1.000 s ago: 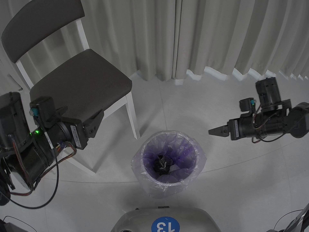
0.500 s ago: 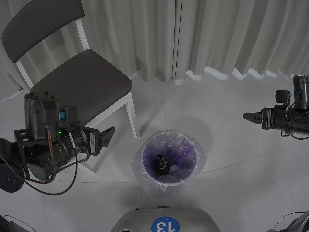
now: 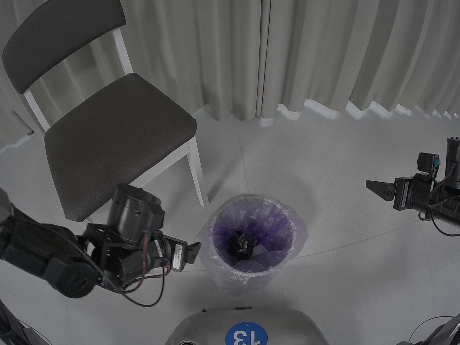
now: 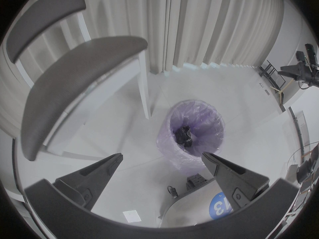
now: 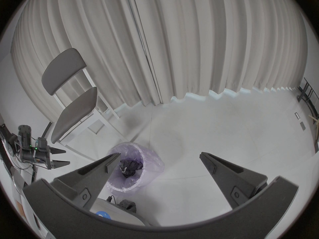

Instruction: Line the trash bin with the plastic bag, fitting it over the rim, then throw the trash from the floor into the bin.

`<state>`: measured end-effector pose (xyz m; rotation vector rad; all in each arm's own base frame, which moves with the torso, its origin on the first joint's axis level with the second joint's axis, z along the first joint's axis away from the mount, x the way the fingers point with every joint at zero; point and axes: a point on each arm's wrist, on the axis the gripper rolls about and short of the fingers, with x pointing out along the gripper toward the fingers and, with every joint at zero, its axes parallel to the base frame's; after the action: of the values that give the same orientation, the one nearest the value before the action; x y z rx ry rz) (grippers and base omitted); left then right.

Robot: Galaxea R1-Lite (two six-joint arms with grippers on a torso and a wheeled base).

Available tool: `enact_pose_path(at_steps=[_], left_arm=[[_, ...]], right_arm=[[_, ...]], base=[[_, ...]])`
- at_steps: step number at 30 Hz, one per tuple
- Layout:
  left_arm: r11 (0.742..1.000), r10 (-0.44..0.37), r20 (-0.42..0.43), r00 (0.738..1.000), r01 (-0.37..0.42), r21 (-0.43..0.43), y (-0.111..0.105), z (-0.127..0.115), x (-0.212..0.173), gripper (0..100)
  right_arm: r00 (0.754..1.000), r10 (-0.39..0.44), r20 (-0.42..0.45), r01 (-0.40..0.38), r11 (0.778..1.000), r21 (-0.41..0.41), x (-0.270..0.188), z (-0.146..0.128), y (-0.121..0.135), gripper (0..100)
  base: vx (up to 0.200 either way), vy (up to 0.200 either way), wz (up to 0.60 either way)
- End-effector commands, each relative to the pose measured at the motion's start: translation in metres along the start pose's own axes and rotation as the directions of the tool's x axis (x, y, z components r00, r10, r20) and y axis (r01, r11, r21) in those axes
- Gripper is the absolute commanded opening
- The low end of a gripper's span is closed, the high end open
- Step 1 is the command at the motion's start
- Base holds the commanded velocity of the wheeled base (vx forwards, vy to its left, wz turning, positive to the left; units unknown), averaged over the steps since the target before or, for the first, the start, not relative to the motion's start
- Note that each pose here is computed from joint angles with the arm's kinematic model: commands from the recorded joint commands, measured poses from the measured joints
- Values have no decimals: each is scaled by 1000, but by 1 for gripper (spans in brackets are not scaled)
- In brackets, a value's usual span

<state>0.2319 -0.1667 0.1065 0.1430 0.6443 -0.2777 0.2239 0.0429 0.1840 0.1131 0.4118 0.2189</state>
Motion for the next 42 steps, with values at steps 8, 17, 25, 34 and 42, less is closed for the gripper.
enact_pose_path(at_steps=[8,17,25,34,42], left_arm=[[999,-23,-5,1000,23,-35,-5,-20,45,100],[997,-42,178,983,52,-49,7,16,-3,100],[984,115,456,883,-39,-173,31,85,-47,100],[963,257,574,778,-153,-224,84,96,-155,100],[925,372,494,786,-270,-267,109,73,-198,100]], right_arm=[[967,84,-241,-80,996,26,91,-59,-11,100],[975,126,-181,-123,992,28,115,-71,-15,100],[1000,-16,-17,15,999,-46,134,-64,-13,100],[973,-57,224,80,992,-95,61,-4,-1,100],[934,-63,351,97,992,-80,-8,40,3,100]], base=[[0,0,0],[0,0,0],[0,0,0],[0,0,0],[0,0,0]])
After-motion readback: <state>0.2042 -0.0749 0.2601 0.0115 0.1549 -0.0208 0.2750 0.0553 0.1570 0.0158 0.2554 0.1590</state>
